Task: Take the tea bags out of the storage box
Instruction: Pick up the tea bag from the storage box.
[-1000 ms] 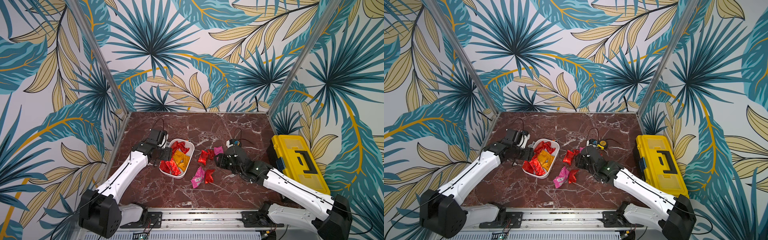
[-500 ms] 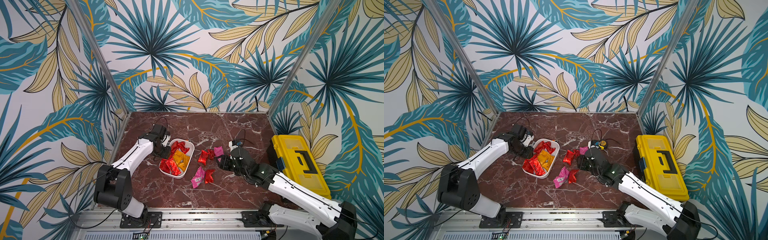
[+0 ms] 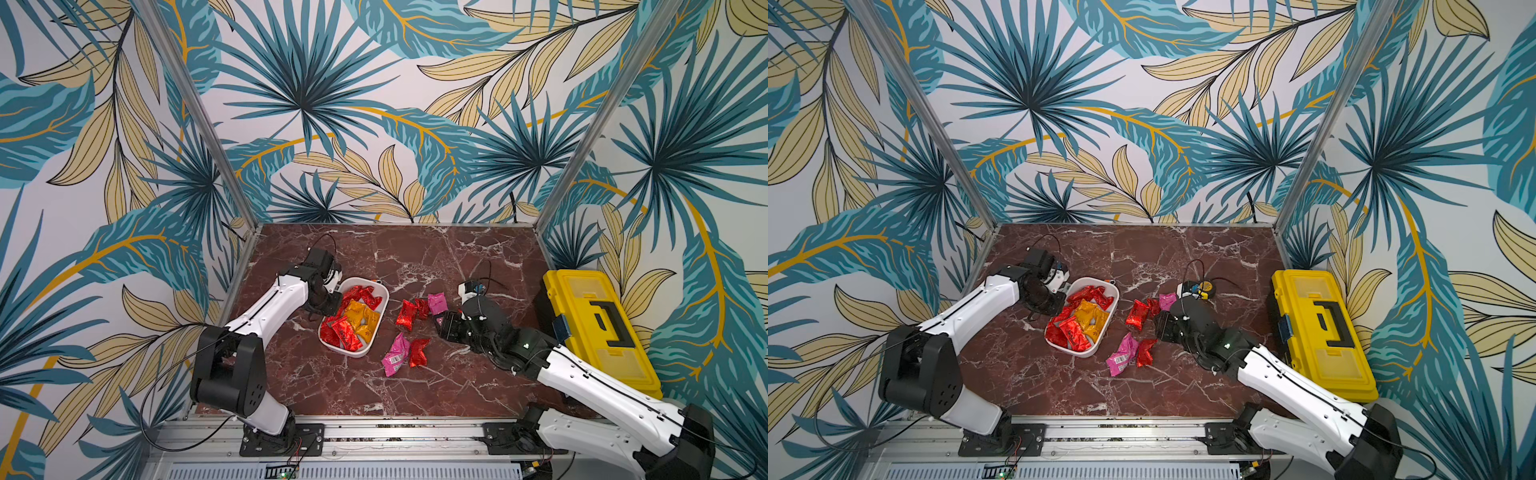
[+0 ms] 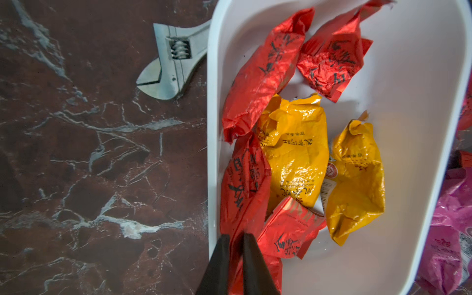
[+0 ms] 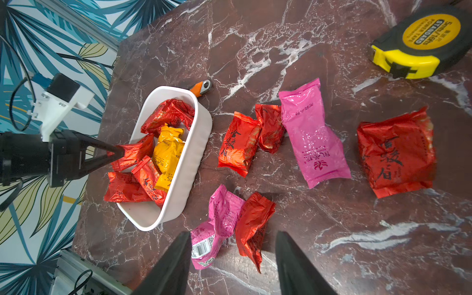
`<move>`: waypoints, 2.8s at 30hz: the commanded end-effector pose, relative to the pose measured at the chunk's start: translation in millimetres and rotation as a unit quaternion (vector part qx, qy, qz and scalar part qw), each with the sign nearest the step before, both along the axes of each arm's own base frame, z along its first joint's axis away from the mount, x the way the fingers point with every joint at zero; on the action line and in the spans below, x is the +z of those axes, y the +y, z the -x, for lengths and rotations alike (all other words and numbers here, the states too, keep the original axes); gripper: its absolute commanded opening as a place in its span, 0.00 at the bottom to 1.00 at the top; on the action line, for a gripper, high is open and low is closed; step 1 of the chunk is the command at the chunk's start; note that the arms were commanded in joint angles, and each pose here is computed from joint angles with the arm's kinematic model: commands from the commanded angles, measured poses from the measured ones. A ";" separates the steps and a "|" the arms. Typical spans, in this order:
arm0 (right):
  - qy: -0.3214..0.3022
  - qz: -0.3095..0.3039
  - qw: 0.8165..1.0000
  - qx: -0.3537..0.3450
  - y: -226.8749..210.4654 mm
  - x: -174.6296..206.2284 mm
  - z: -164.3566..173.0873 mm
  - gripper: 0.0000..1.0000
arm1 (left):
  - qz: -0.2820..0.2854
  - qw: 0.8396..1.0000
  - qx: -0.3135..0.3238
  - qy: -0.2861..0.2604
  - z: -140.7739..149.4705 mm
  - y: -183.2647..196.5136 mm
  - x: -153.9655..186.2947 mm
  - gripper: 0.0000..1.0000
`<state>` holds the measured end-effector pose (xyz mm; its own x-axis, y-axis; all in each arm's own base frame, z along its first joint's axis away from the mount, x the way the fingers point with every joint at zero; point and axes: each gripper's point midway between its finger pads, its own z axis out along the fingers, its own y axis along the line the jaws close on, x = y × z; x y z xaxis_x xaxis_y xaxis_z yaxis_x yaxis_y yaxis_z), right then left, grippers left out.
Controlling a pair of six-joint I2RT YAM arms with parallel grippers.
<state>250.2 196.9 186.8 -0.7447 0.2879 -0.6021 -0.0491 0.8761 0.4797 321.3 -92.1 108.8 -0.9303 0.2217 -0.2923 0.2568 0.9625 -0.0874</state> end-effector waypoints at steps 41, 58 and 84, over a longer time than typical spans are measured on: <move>-0.015 -0.346 0.931 0.117 124.1 109.5 -25.3 0.73 | 0.719 0.663 0.063 -0.196 70.6 -137.9 183.7 0.00; -0.038 -0.380 0.918 0.108 128.5 125.8 -41.8 0.45 | 0.723 0.665 0.060 -0.178 82.4 -136.8 174.2 0.00; 0.043 -0.095 0.994 0.042 18.4 15.9 6.5 0.04 | 0.486 0.771 0.307 -0.275 68.3 -39.4 85.0 0.67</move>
<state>266.2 254.0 267.6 -0.7665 0.4278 -0.4790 -0.1822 0.5703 0.8010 246.1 -163.9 243.3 -0.5272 -0.7647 -0.3705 0.2363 0.2868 -0.9284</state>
